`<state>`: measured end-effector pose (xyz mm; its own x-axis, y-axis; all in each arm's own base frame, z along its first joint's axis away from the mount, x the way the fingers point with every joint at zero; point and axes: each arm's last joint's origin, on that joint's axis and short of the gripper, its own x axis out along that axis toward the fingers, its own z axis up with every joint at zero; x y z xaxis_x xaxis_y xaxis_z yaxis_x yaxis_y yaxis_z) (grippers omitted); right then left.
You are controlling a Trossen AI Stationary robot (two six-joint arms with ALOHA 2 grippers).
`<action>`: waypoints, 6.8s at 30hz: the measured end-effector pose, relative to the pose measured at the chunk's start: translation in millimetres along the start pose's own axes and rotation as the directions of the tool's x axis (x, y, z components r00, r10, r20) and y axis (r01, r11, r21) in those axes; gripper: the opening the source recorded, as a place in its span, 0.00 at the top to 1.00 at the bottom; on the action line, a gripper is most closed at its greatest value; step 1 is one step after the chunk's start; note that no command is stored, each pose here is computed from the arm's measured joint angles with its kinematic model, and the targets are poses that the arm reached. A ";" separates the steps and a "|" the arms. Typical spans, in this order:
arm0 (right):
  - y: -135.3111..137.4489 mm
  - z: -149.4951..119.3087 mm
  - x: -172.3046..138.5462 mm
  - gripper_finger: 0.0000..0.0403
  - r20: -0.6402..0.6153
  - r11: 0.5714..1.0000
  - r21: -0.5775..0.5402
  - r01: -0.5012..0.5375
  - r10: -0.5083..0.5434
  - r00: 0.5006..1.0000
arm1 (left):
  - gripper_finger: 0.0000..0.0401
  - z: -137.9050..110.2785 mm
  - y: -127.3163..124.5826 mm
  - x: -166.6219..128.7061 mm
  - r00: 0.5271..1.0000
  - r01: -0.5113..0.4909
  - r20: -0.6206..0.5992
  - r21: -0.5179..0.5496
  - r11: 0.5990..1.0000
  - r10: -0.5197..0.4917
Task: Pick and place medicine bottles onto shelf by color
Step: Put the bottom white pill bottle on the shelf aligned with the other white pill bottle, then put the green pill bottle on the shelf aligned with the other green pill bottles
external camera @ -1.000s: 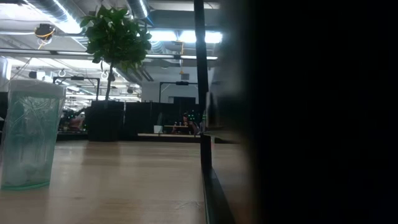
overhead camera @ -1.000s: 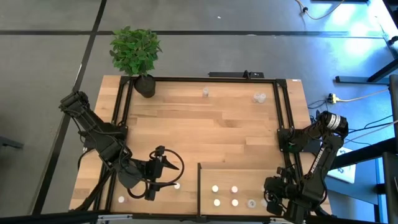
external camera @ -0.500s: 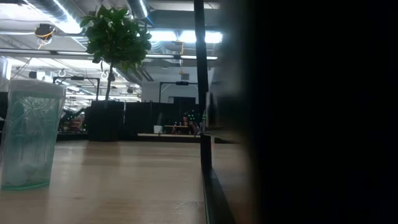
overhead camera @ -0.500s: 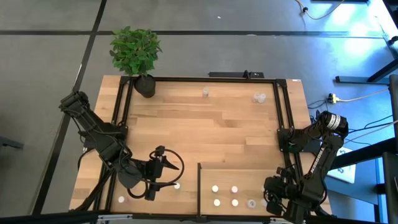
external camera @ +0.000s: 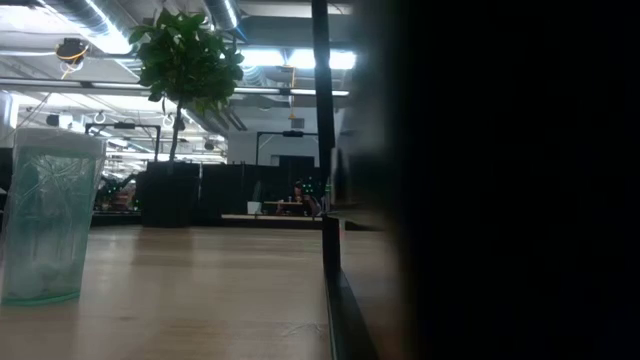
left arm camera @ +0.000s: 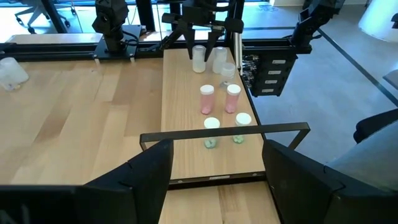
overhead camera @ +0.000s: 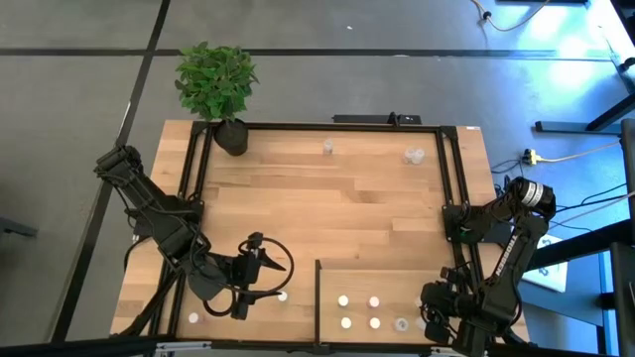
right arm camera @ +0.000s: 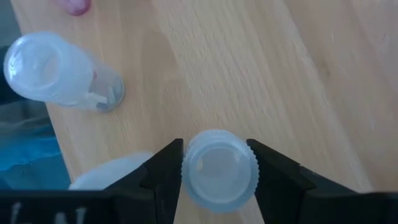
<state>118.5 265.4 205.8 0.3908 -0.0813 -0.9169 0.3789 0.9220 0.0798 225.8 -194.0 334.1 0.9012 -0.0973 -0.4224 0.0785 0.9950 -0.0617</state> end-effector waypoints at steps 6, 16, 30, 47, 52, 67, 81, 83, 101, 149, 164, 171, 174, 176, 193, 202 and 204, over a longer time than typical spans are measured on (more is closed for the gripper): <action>0.0 -0.1 0.0 0.60 -0.002 1.000 0.001 0.000 0.000 1.000 | 0.40 0.0 0.0 0.0 1.000 0.000 0.000 0.000 1.000 0.000; 0.6 -0.2 0.0 0.48 -0.005 1.000 0.003 -0.005 0.005 1.000 | 0.40 0.0 0.0 0.0 1.000 0.000 0.000 0.000 1.000 0.000; -1.2 1.2 -3.9 0.43 -0.016 1.000 -0.004 -0.015 0.014 1.000 | 0.40 0.0 0.0 0.0 1.000 0.000 0.000 0.000 1.000 0.000; -8.1 7.5 -19.2 0.43 -0.031 1.000 -0.010 -0.007 0.007 1.000 | 0.40 0.0 0.0 0.0 1.000 0.000 0.000 0.000 1.000 0.000; -7.0 14.9 -35.2 0.43 -0.006 1.000 -0.022 0.021 -0.021 1.000 | 0.40 0.0 0.0 0.0 1.000 0.000 0.000 0.000 1.000 0.000; 4.3 60.7 -72.2 0.43 0.218 1.000 0.018 -0.017 0.013 0.976 | 0.40 0.0 0.0 0.0 1.000 0.000 0.000 0.000 1.000 0.000; -0.8 116.7 -66.7 0.43 0.403 0.994 -0.045 0.101 -0.074 0.912 | 0.40 0.5 1.1 0.4 1.000 -0.019 0.007 0.071 0.997 0.019; -1.7 120.4 -65.3 0.43 0.404 0.994 -0.031 0.103 -0.082 0.911 | 0.40 1.2 3.3 1.6 0.999 -0.036 0.011 0.143 0.989 0.035; -41.0 169.3 -58.8 0.43 0.332 0.959 0.061 0.275 -0.280 0.901 | 0.40 3.8 14.1 7.6 0.997 -0.083 0.006 0.106 0.991 0.083; -69.2 227.7 -54.0 0.43 0.252 0.986 -0.090 0.138 -0.111 0.961 | 0.40 -121.3 -43.8 100.0 0.887 -0.104 -0.441 0.101 0.989 0.138; -64.3 222.5 -55.5 0.43 0.253 0.985 -0.115 0.130 -0.098 0.963 | 0.40 -131.4 -42.2 108.8 0.876 -0.152 -0.442 0.127 0.980 0.194; -58.3 216.1 -57.8 0.43 0.254 0.983 -0.142 0.117 -0.078 0.964 | 0.40 -142.3 -40.6 118.6 0.859 -0.181 -0.462 0.129 0.975 0.221; -56.7 214.6 -58.4 0.43 0.255 0.983 -0.146 0.112 -0.072 0.964 | 0.40 -147.7 -39.5 123.2 0.851 -0.203 -0.472 0.114 0.972 0.233; -55.5 214.1 -58.8 0.43 0.259 0.983 -0.147 0.106 -0.065 0.964 | 0.40 -150.7 -39.6 125.2 0.846 -0.210 -0.476 0.112 0.971 0.238; -55.4 214.1 -58.8 0.43 0.260 0.983 -0.148 0.106 -0.064 0.964 | 0.40 -149.8 -38.9 127.9 0.853 -0.212 -0.468 0.097 0.972 0.233; -55.4 214.1 -58.8 0.43 0.260 0.983 -0.148 0.106 -0.065 0.963 | 0.57 -150.2 -39.8 127.3 0.852 -0.207 -0.472 0.096 0.974 0.227; -55.4 214.1 -58.8 0.43 0.260 0.983 -0.149 0.106 -0.065 0.963 | 0.63 -150.3 -39.9 127.3 0.852 -0.207 -0.473 0.091 0.974 0.225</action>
<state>254.2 138.1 339.0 0.5702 -0.2364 -0.7868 0.2894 0.9541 -0.0769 273.3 -249.4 146.9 0.5835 0.1307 -0.8015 -0.0712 0.9914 0.1098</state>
